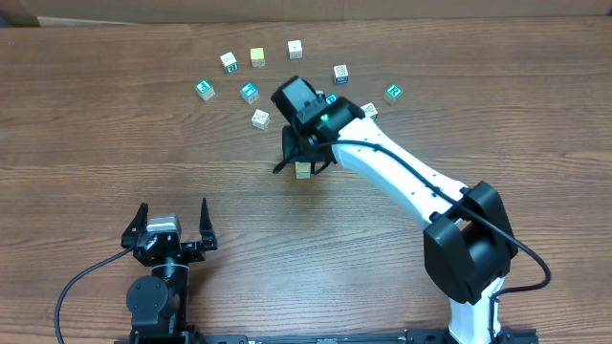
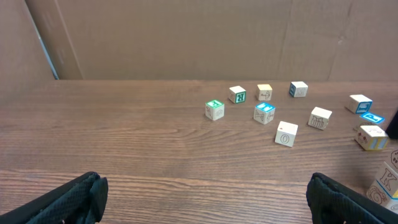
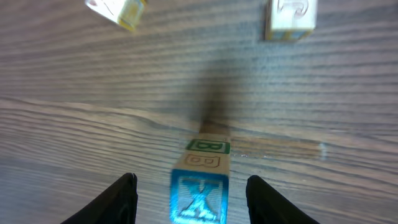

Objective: Form a tower
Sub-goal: 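Raise the right gripper and move it to the grape-picture block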

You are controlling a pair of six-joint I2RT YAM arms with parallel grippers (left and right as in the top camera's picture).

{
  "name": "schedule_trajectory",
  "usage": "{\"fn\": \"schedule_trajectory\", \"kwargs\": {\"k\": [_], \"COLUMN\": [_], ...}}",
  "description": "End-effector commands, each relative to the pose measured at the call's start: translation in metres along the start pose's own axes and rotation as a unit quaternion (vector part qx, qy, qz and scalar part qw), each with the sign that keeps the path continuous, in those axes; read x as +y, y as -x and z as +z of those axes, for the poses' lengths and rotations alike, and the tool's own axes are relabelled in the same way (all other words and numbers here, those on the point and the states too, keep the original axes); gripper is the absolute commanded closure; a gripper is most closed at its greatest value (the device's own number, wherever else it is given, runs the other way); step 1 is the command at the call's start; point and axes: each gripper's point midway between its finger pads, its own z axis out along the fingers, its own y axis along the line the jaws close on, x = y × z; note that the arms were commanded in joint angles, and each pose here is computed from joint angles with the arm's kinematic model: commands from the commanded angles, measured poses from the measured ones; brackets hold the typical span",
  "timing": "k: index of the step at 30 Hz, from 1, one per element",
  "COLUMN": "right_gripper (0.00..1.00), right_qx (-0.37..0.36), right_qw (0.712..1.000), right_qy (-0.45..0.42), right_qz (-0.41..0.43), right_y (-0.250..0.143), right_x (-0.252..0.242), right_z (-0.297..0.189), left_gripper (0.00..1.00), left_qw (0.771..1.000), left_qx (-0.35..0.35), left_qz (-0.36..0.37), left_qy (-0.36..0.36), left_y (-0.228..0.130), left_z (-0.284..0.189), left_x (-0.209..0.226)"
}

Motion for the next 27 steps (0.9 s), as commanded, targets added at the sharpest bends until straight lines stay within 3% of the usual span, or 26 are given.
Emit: {"fn": "schedule_trajectory", "kwargs": {"k": [1, 8, 18, 27], "right_gripper": [0.45, 0.33, 0.19, 0.14], "right_qx": [-0.072, -0.115, -0.074, -0.056], "right_qw": [0.997, 0.992, 0.986, 0.982], "right_qy": [0.038, 0.018, -0.060, -0.088], "right_qz": [0.005, 0.047, 0.135, 0.158], "right_y": [0.051, 0.092, 0.098, 0.090], "right_x": [0.015, -0.021, -0.136, -0.194], "right_z": [-0.048, -0.069, -0.053, -0.028], "left_gripper": [0.01, 0.00, 0.00, 0.01], "left_qw": [1.000, 1.000, 1.000, 1.000], "left_qx": [-0.002, -0.002, -0.002, -0.002], "left_qz": [0.009, 0.009, 0.009, 0.009], "left_qy": [0.012, 0.012, 0.012, 0.012], "left_y": [0.002, 0.002, 0.002, 0.002], "left_z": [-0.001, -0.001, -0.001, -0.001], "left_x": [0.005, 0.005, 0.005, 0.005]}}
